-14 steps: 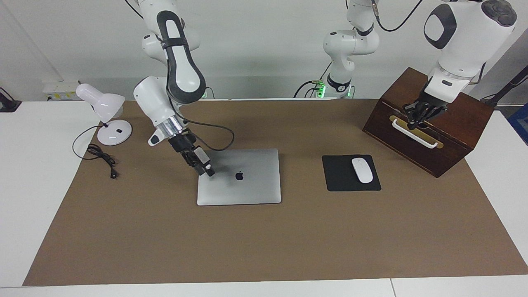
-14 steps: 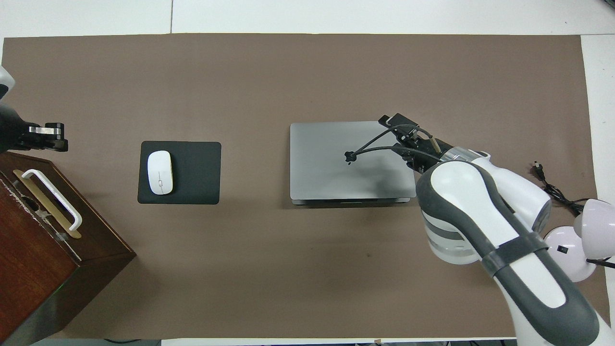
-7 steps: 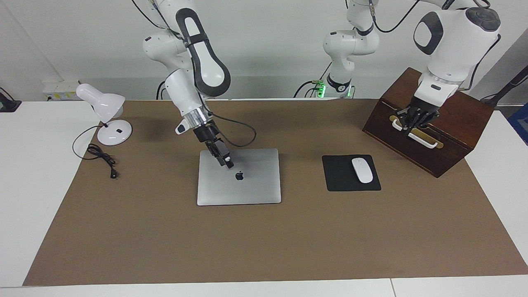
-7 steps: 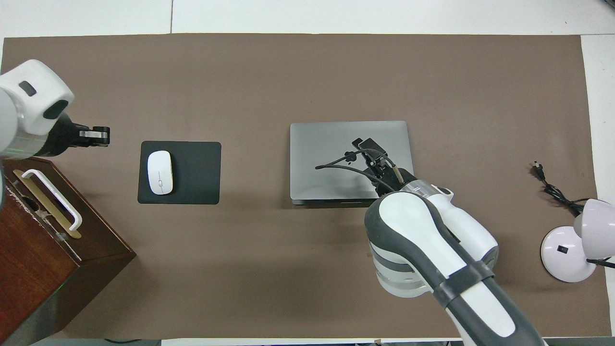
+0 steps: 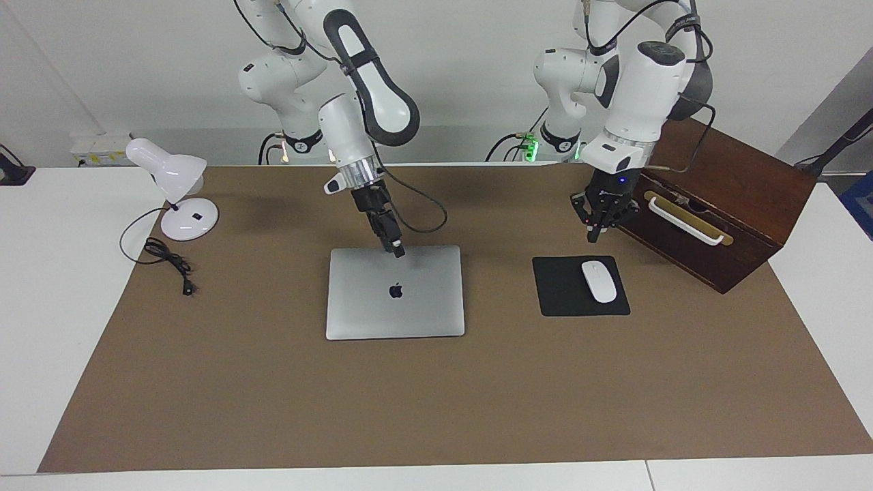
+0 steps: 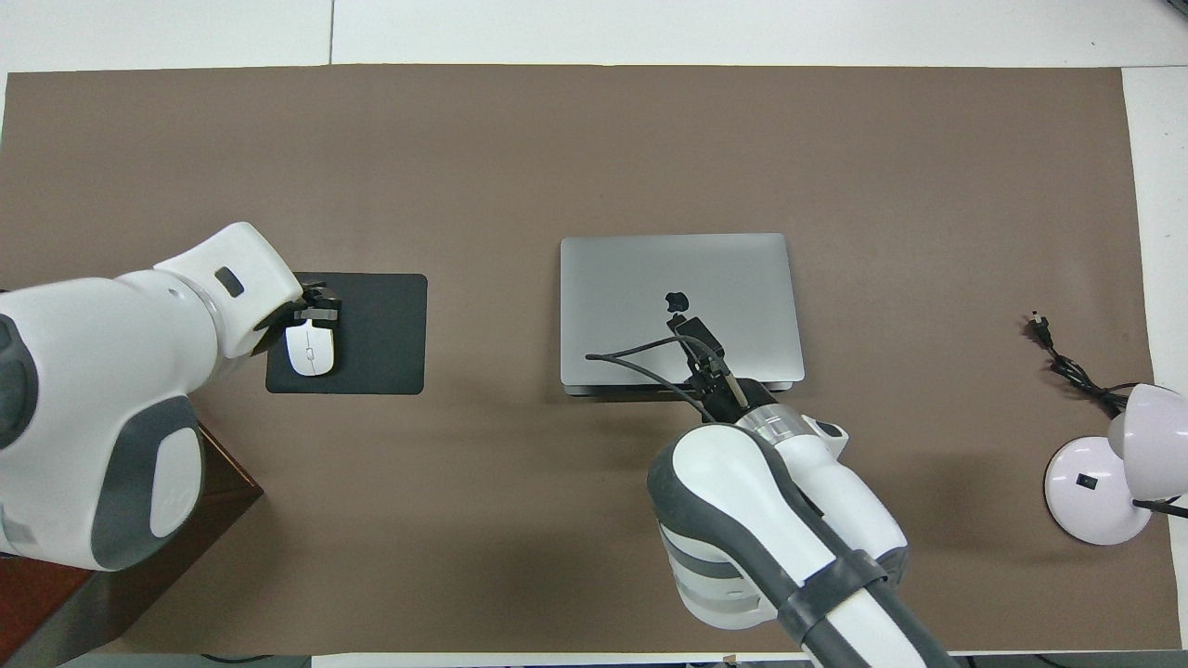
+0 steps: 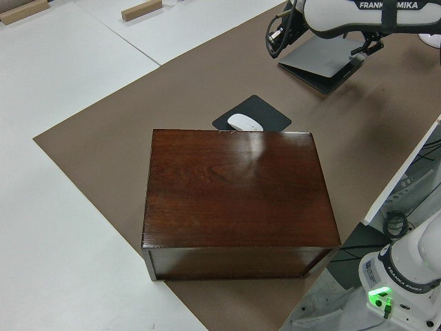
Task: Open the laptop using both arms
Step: 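Reach the right gripper to the laptop front while the left gripper advances, then move the left gripper to the laptop's near edge to hold the base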
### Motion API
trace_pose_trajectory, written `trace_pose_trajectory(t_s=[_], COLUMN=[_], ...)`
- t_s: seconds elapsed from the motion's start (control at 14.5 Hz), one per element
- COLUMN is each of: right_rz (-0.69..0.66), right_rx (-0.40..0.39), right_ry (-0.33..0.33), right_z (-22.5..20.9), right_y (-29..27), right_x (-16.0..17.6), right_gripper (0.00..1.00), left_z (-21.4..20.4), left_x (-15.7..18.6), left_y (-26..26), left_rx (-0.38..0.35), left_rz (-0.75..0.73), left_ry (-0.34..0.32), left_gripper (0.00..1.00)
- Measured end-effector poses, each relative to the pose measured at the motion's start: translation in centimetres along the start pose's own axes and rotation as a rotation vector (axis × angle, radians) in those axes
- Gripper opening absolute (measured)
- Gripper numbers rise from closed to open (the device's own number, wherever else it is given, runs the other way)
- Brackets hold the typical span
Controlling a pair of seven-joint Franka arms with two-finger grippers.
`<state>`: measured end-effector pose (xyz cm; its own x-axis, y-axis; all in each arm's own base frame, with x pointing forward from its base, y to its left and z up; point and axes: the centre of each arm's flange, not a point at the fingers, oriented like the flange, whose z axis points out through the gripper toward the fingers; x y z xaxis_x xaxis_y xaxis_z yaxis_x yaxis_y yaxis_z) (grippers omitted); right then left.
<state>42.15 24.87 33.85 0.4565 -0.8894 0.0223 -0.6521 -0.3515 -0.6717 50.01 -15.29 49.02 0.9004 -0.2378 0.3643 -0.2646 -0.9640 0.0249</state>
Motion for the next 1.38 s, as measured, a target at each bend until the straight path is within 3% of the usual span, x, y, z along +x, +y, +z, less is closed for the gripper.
trace_pose_trajectory(t_s=[0.21,0.76,1.11,1.38], right_rz=[-0.001,0.044,0.076,0.065], right_rx=[-0.009,-0.028,-0.031,-0.030], right_ry=[0.023,0.042,0.051,0.046], right_z=[-2.0,-4.7,-4.4,-4.3], right_y=[0.9,3.6,3.9,3.9], right_x=[-0.8,1.9,3.6,3.7], right_gripper=[1.00,1.00,1.00,1.00], left_z=[1.1,7.3,10.6,12.0], left_x=[-2.4,-10.7,-12.9,-13.9], left_y=[3.1,9.3,12.9,14.5], left_rx=[-0.025,-0.101,-0.147,-0.159], left_rz=[0.058,0.187,0.260,0.312], left_ry=[0.058,0.247,0.298,0.287], left_gripper=[0.01,0.01,0.01,0.01])
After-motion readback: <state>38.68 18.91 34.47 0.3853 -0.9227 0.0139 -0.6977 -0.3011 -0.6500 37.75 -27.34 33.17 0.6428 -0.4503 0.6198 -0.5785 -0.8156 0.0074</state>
